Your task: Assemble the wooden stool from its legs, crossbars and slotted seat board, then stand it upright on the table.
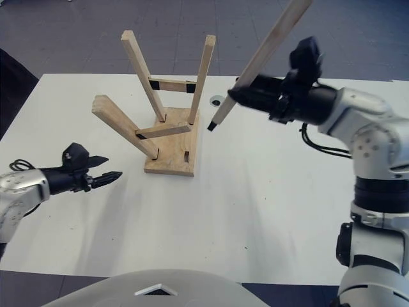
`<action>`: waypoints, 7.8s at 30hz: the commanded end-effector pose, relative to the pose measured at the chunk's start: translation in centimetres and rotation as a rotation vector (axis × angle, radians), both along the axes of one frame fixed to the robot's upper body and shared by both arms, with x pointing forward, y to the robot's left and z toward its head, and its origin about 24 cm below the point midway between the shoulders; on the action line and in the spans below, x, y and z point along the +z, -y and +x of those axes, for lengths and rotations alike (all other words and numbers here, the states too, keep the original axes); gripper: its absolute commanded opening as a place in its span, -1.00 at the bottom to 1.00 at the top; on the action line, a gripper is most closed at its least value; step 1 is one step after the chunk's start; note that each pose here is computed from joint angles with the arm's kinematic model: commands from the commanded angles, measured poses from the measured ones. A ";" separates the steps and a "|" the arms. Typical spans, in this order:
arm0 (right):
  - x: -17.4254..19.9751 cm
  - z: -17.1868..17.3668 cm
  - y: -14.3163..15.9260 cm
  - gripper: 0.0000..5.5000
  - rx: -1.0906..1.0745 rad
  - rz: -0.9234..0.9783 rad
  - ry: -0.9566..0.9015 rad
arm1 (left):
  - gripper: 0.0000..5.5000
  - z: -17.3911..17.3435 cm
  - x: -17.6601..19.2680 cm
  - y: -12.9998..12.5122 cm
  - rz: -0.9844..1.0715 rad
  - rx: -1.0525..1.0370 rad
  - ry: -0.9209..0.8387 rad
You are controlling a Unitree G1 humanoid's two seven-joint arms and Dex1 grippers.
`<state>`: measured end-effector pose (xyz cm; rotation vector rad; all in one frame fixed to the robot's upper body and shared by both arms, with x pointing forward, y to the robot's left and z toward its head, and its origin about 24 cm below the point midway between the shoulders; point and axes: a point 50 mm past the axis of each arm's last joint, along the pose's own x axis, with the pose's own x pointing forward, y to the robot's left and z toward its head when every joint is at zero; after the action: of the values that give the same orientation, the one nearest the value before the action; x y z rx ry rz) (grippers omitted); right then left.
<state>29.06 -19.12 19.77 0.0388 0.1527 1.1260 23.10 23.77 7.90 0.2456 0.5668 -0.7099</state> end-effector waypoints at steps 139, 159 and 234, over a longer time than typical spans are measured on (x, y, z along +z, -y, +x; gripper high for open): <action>-14.6 0.5 -4.4 -0.26 0.146 -0.403 -0.010 | -0.34 4.3 20.9 6.2 0.067 0.289 1.455; -14.9 -0.6 -4.2 -0.26 0.155 -0.404 -0.024 | -0.61 6.9 0.2 -1.2 -0.392 0.453 0.243; -11.3 1.5 -2.9 0.21 0.292 -0.359 0.064 | -0.61 2.9 -4.9 2.3 0.058 0.092 0.014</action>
<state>30.56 -15.26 7.84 -0.3245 0.3048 1.4042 26.35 22.04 3.30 0.2749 0.5559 -0.5869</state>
